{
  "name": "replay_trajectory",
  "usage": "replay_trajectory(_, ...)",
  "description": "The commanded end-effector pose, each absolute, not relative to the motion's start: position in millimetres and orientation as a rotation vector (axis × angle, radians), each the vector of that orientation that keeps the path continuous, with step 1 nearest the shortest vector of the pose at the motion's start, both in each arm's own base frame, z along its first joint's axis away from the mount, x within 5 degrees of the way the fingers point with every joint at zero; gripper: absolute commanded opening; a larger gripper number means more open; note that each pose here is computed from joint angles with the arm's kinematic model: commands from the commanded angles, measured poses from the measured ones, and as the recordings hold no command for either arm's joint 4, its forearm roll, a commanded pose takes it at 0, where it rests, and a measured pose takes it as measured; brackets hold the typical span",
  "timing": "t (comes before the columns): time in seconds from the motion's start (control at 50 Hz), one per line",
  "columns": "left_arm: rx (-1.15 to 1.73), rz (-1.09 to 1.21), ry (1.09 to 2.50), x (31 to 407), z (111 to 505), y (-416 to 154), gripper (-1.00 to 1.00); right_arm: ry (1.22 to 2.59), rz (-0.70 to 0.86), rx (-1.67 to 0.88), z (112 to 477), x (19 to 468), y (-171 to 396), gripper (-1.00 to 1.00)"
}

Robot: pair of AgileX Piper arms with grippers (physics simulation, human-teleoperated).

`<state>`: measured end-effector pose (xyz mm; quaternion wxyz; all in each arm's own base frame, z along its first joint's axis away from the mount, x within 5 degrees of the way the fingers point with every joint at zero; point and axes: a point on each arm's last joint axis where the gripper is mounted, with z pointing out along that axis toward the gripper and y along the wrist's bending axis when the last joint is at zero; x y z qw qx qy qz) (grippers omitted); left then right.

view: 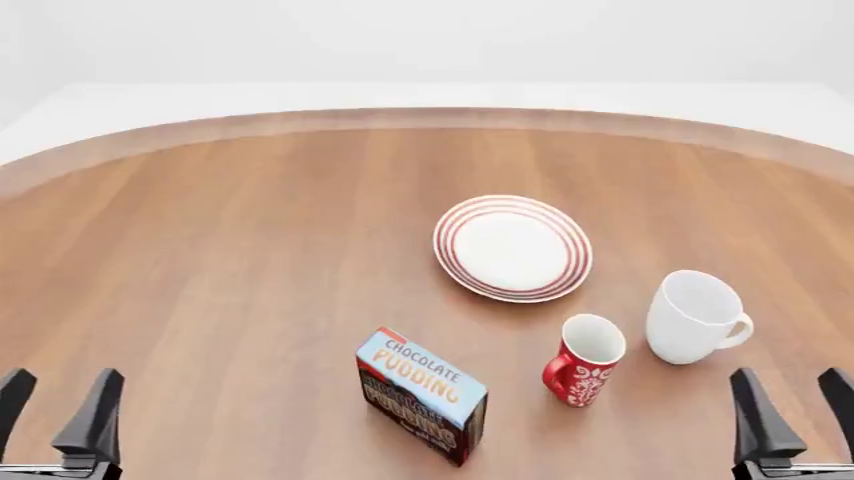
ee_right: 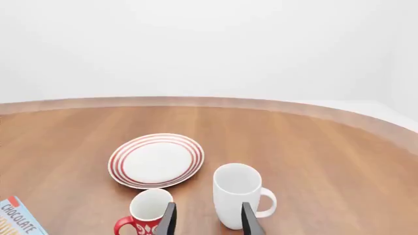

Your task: Put the chocolate pudding to the right of the plate.

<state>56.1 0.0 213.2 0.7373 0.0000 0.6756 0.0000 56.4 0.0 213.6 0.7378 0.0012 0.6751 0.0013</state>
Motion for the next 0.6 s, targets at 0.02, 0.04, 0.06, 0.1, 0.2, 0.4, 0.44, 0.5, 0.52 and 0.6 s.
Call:
replay_trajectory(0.02, 0.000, 0.000, 1.484, 56.1, 213.2, 0.0, 1.00, 1.481, -0.004, -0.002, 214.7, 57.0, 0.0, 1.00)
replay_trajectory(0.04, 0.000, 0.000, 1.484, 56.1, 213.2, 0.0, 1.00, 1.481, -0.004, -0.002, 214.7, 57.0, 0.0, 1.00)
replay_trajectory(0.06, 0.000, 0.000, 1.484, 56.1, 213.2, 0.0, 1.00, 1.482, 0.001, -0.006, 214.8, 56.9, 0.3, 1.00)
replay_trajectory(0.1, 0.000, 0.000, 1.484, 56.1, 213.2, 0.0, 1.00, 1.501, -0.024, -0.036, 214.4, 61.3, 0.6, 1.00)
replay_trajectory(0.2, 0.000, 0.000, 1.484, 56.1, 213.2, 0.0, 1.00, 1.503, -0.009, -0.043, 215.9, 61.9, 1.4, 1.00)
replay_trajectory(0.4, 0.000, 0.000, 1.484, 56.1, 213.2, 0.0, 1.00, 1.530, -0.029, -0.107, 263.6, 68.7, 3.5, 1.00)
replay_trajectory(0.44, 0.000, 0.000, 1.484, 56.1, 213.2, 0.0, 1.00, 1.532, -0.034, -0.135, 280.0, 69.0, 4.6, 1.00)
replay_trajectory(0.5, 0.000, 0.000, 1.484, 56.1, 213.2, 0.0, 1.00, 1.517, -0.035, -0.149, 308.8, 66.0, 5.0, 1.00)
replay_trajectory(0.52, 0.000, 0.000, 1.484, 56.1, 213.2, 0.0, 1.00, 1.505, -0.041, -0.171, 329.6, 63.7, 5.6, 1.00)
replay_trajectory(0.6, 0.000, 0.000, 1.484, 56.1, 213.2, 0.0, 1.00, 1.495, -0.047, -0.209, 367.6, 61.2, 6.8, 1.00)
